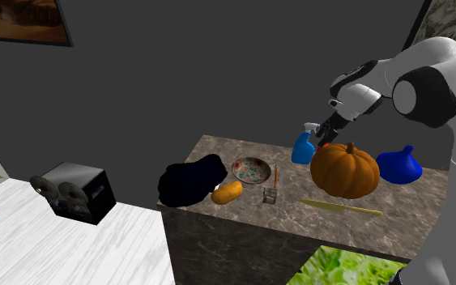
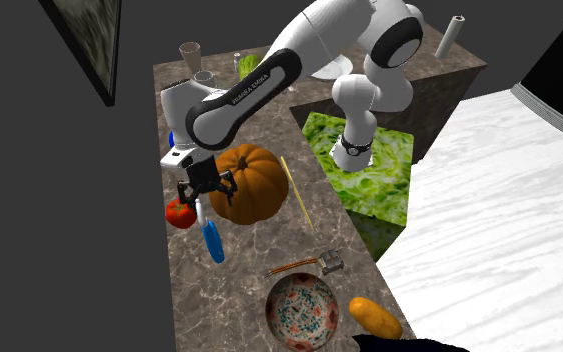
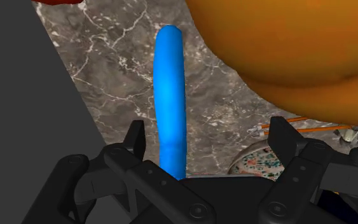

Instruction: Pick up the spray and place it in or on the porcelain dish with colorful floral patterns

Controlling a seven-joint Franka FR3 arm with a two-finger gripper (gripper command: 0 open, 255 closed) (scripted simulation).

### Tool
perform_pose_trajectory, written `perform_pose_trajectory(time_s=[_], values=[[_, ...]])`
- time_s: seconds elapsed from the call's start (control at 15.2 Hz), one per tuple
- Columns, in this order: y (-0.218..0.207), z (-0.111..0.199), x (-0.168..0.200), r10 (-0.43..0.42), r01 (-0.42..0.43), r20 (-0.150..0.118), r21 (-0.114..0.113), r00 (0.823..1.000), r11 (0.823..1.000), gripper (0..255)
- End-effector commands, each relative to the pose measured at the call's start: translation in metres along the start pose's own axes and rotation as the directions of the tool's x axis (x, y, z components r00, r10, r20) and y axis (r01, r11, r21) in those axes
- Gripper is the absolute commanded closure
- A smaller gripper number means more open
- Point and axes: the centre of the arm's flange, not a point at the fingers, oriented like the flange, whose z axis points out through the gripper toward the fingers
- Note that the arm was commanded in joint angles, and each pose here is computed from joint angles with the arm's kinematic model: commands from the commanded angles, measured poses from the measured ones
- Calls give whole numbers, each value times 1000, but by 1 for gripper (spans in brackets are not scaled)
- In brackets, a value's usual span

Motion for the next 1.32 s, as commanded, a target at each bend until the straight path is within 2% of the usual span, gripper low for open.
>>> perform_pose_trajectory(time_s=[0.0,0.07,0.59,1.06,1.12,1.25], values=[[21,16,-4,-28,28,-26,8,999,1000,0],[30,22,-5,-38,39,-34,12,999,999,0],[30,62,-4,-38,39,-34,12,999,999,0],[30,62,-4,-38,39,-34,12,999,999,0],[30,62,-4,-38,39,-34,12,999,999,255],[30,62,-4,-38,39,-34,12,999,999,255]])
